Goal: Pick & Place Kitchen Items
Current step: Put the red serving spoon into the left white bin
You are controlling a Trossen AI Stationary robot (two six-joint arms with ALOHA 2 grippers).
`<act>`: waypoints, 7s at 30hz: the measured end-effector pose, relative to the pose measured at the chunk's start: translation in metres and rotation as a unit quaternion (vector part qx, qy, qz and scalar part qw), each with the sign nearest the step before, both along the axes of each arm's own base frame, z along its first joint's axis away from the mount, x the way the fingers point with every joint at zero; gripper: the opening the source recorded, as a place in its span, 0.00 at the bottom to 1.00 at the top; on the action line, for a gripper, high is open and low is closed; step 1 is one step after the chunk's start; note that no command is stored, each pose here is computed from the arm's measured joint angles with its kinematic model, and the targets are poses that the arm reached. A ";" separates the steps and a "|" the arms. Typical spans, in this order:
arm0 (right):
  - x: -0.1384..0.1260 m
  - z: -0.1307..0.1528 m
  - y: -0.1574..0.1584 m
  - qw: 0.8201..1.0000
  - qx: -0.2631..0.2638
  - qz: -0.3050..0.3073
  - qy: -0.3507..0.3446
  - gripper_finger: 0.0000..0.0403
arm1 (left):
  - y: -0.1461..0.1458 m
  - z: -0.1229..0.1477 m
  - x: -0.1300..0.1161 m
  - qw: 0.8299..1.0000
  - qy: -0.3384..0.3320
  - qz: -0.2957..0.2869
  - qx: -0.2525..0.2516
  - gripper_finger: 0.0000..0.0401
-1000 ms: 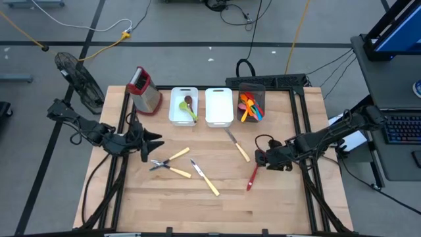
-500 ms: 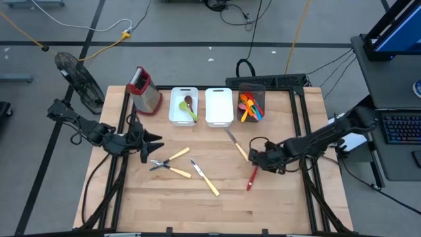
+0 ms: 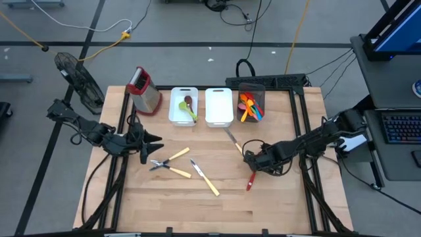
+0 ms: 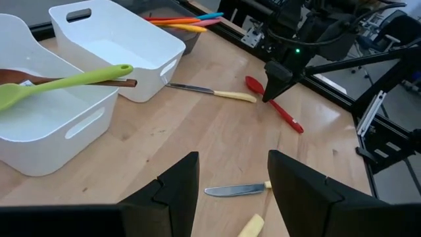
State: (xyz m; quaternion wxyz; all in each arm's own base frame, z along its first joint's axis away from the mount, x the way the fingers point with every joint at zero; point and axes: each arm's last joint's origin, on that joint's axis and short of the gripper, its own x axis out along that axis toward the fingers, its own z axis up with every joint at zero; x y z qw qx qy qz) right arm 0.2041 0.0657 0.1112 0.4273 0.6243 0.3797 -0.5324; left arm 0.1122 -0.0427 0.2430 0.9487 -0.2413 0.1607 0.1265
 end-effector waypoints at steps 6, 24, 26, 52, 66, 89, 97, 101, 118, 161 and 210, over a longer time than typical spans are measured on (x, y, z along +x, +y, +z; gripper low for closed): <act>-0.006 -0.001 -0.002 0.999 -0.012 -0.001 0.030 0.59 | 0.000 0.000 0.000 1.000 0.000 0.000 0.000 0.46; -0.015 -0.002 -0.005 0.996 -0.040 0.016 0.074 0.07 | 0.000 0.001 0.000 1.000 -0.004 0.003 -0.005 0.46; -0.015 -0.001 -0.005 0.996 -0.035 0.018 0.074 0.09 | 0.000 0.001 0.000 1.000 -0.004 0.003 -0.005 0.46; 0.016 0.092 -0.008 0.906 -0.177 0.050 -0.381 0.06 | -0.001 0.001 0.001 0.999 0.004 -0.029 0.012 0.46; 0.061 0.111 -0.014 0.785 -0.289 0.085 -0.541 0.06 | -0.015 0.010 0.024 0.994 -0.065 -0.033 -0.083 0.46; 0.076 0.126 -0.056 0.653 -0.245 0.284 -0.658 0.06 | -0.038 0.035 0.185 0.984 -0.170 0.019 -0.050 0.53; 0.075 0.129 -0.066 0.621 -0.229 0.324 -0.676 0.06 | -0.036 0.036 0.214 0.980 -0.173 0.024 -0.100 0.65; 0.075 0.132 -0.068 0.603 -0.226 0.333 -0.689 0.06 | -0.035 0.031 0.219 0.976 -0.170 0.029 -0.136 0.68; 0.073 0.132 -0.087 0.602 -0.230 0.338 -0.686 0.06 | -0.029 0.013 0.272 0.963 -0.176 -0.022 -0.201 0.69; 0.073 0.128 -0.088 0.611 -0.221 0.349 -0.675 0.28 | -0.026 0.002 0.277 0.962 -0.061 0.006 -0.266 0.12; 0.074 0.119 -0.088 0.636 -0.214 0.368 -0.644 0.50 | 0.173 0.004 0.155 0.711 0.261 0.183 -0.627 0.05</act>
